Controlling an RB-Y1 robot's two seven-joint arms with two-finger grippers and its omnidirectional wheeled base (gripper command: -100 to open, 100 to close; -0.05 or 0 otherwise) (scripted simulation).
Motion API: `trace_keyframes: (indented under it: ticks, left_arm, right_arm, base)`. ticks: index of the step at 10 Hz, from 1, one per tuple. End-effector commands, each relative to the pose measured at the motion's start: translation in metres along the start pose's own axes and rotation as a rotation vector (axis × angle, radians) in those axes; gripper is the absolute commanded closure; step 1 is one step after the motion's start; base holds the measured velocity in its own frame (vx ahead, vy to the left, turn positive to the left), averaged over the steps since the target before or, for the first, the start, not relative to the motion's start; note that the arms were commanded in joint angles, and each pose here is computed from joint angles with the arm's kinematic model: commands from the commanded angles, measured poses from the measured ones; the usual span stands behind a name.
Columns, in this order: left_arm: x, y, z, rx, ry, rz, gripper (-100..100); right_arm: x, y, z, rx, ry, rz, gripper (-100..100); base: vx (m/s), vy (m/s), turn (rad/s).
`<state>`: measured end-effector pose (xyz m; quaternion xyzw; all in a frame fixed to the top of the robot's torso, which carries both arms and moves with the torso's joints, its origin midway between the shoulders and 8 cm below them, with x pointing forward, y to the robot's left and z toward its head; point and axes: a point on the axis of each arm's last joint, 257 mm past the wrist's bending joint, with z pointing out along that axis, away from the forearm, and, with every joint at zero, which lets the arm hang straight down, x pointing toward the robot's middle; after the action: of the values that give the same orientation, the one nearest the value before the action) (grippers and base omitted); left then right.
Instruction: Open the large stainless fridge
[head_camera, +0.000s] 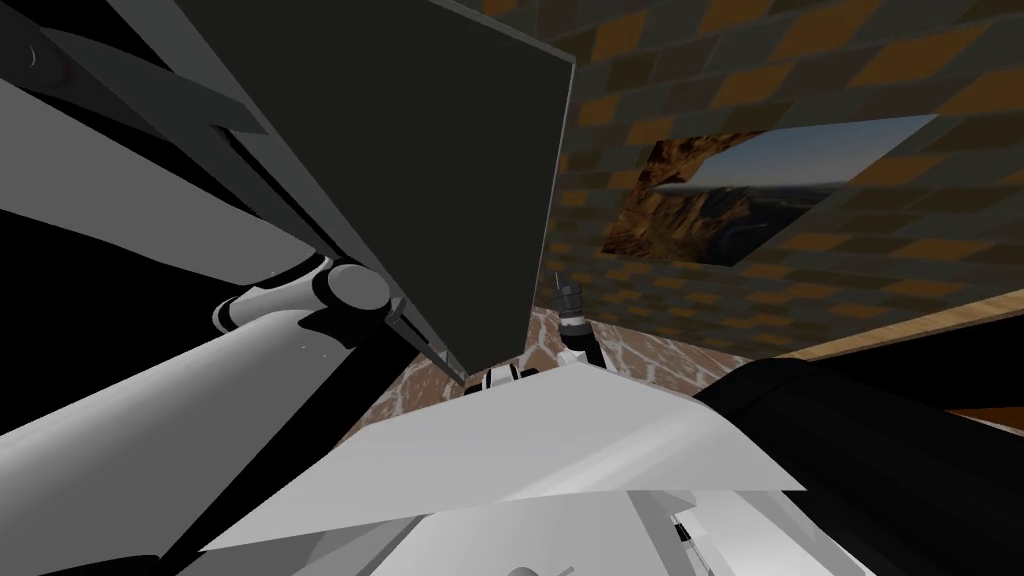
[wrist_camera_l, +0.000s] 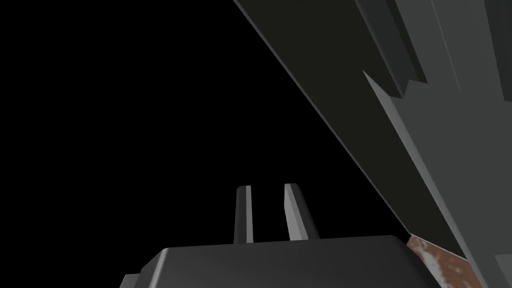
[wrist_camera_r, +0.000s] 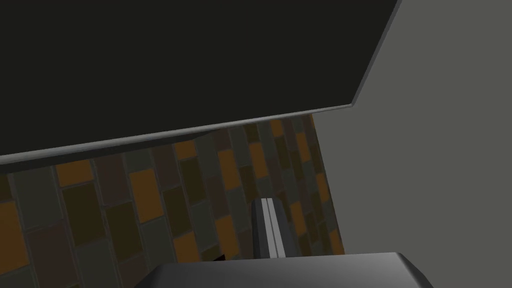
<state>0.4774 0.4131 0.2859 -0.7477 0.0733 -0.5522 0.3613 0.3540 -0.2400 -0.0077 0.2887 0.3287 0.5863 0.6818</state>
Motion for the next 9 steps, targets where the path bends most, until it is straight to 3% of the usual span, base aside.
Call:
trace_keyframes:
  ticks: [1,9]
  left_arm:
    - [-0.021,-0.007,0.006,0.034,-0.061,-0.018,-100]
    - [-0.078,-0.03,0.012,0.13,-0.21,-0.057,-100]
  right_arm:
    - [0.0,0.0,0.0,0.0,0.0,0.0,0]
    - [0.0,0.0,0.0,0.0,0.0,0.0,0]
  base:
    - [-0.002,-0.204,0.122]
    - [-0.019,-0.173,0.092]
